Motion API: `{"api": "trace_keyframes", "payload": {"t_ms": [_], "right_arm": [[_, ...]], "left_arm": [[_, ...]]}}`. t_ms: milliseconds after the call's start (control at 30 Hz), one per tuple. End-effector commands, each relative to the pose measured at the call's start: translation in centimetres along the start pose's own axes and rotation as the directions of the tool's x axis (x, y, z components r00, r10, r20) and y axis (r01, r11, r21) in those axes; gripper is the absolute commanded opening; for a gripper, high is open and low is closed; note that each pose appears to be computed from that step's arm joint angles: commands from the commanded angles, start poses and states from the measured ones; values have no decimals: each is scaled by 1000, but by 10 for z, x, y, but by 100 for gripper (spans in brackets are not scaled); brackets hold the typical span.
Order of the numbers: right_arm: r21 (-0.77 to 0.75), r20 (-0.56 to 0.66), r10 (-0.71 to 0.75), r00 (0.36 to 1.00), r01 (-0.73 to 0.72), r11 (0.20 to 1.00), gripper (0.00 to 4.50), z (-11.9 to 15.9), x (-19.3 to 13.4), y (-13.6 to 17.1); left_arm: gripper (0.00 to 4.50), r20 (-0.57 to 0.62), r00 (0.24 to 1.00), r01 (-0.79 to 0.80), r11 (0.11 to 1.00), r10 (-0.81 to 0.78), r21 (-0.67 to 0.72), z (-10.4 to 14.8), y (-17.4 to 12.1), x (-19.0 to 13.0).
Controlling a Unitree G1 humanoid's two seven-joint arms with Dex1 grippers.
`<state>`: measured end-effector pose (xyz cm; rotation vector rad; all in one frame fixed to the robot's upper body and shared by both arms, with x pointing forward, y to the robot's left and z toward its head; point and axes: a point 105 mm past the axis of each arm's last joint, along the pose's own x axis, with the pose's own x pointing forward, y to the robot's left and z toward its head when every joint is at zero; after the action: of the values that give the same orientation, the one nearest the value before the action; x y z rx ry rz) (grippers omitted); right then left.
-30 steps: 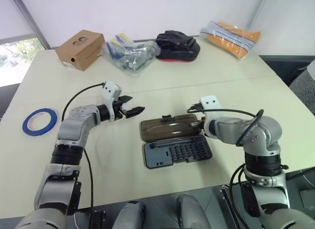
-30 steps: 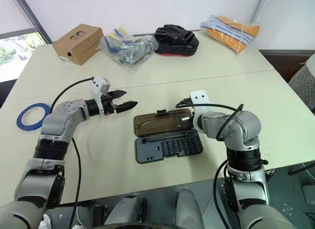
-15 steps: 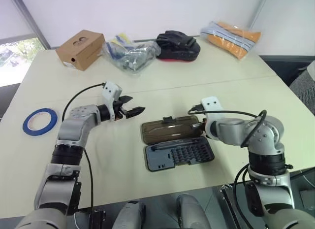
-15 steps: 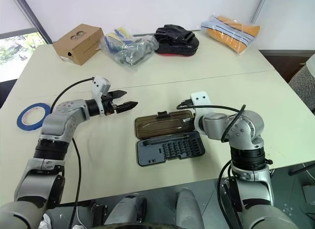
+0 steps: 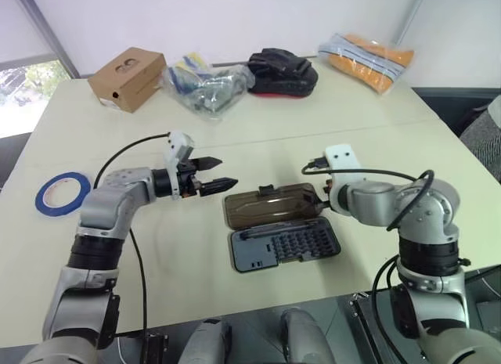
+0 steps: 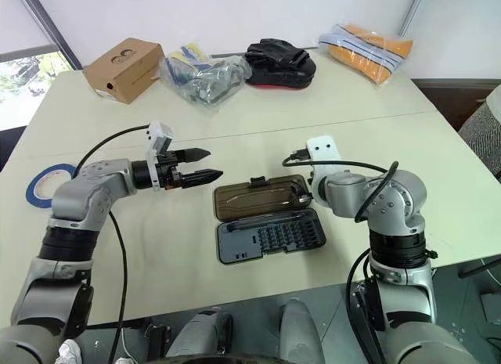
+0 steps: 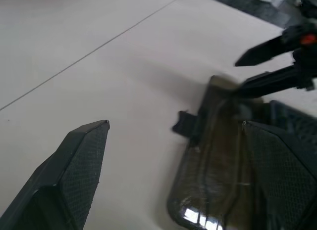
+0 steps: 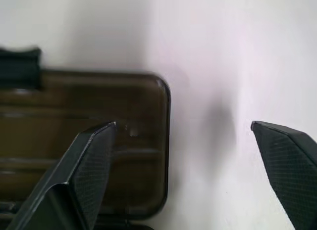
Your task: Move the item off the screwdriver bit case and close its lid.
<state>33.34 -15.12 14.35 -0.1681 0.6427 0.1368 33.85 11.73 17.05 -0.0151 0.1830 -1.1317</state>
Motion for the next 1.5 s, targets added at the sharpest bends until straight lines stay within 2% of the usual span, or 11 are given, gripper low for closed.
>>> {"api": "trace_keyframes", "payload": {"t_ms": [33,133,400,900,933,967,1033,1200,1233,1400,1500], "right_arm": [[0,99,-13,995,13,1000,449,21,-12,-4],[10,110,-24,994,23,1000,449,24,-13,-6],[21,120,-49,992,47,999,449,24,-11,-10],[5,127,-48,991,47,999,449,23,-10,-10],[4,128,-46,991,46,999,450,24,-10,-10],[3,129,-45,991,45,999,450,24,-10,-10],[-2,131,-45,990,45,999,450,24,-10,-10],[-47,165,-41,985,49,998,450,32,-14,-11],[-59,172,-35,984,46,997,450,33,-15,-10],[-165,327,66,943,-12,986,450,50,-17,-1],[-206,319,199,927,-137,969,450,50,-15,10]], "left_arm": [[450,-1,990,143,989,-143,36,14,-27,-2],[450,-37,982,185,981,-183,63,12,-33,3],[450,-15,974,227,973,-226,52,12,-38,11],[450,-48,961,274,961,-273,23,3,-51,9],[410,-40,958,286,958,-285,19,5,-53,7],[398,-35,955,294,956,-294,16,6,-54,7],[322,-37,947,320,947,-319,10,7,-59,5],[48,-79,895,439,899,-438,-12,3,-79,-3],[6,-88,885,457,889,-457,-16,2,-82,-4],[6,-199,819,544,838,-539,-29,-20,-94,-14],[6,-266,793,558,829,-548,-45,-41,-91,-16]]}}
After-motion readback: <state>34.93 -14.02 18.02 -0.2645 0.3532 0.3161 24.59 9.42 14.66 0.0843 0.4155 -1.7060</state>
